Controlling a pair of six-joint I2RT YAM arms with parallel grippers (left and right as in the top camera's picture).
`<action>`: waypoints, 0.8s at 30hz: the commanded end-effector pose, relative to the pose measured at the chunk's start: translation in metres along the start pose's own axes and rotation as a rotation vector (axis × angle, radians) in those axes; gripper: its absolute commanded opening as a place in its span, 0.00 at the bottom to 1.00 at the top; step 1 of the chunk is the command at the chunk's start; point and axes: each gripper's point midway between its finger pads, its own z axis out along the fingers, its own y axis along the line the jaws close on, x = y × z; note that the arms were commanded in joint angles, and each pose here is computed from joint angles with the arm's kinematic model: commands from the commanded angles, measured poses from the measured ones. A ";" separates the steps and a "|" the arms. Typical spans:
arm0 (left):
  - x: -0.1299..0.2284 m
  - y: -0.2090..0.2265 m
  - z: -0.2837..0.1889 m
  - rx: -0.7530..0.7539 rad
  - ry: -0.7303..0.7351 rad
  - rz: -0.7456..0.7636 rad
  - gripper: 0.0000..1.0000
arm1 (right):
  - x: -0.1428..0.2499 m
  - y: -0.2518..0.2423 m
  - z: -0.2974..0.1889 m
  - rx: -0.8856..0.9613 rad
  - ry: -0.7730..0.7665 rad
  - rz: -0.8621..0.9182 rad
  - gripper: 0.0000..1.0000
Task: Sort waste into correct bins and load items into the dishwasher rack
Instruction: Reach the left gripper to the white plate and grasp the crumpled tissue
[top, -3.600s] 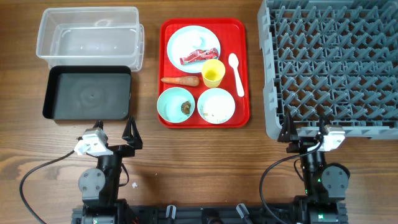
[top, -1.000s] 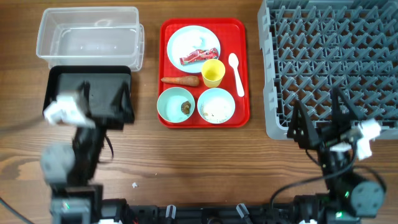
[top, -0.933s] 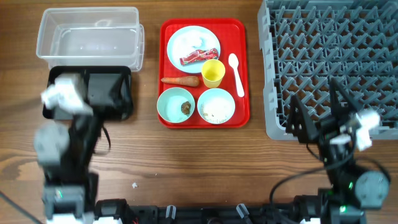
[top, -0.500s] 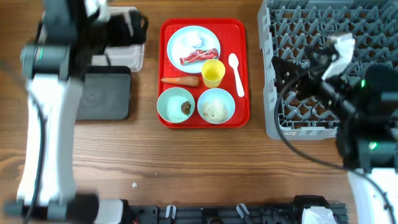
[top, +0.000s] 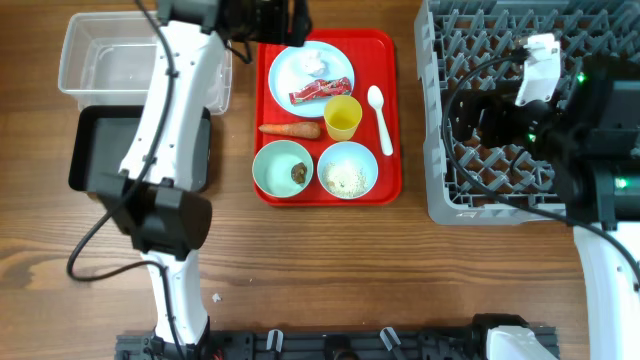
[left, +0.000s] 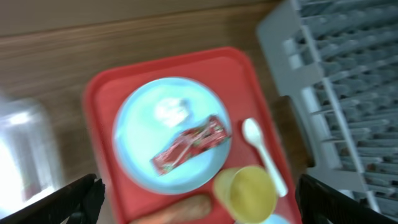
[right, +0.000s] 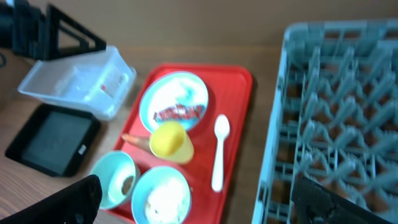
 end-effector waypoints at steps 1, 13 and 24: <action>-0.008 -0.003 0.038 -0.011 -0.022 -0.087 1.00 | 0.004 -0.012 0.006 0.048 0.040 0.000 1.00; 0.047 0.025 0.180 -0.220 0.061 -0.278 1.00 | 0.040 -0.017 0.015 0.048 0.197 0.041 1.00; 0.068 0.020 0.223 -0.248 0.071 -0.245 0.74 | 0.043 -0.017 0.016 0.048 0.206 0.045 1.00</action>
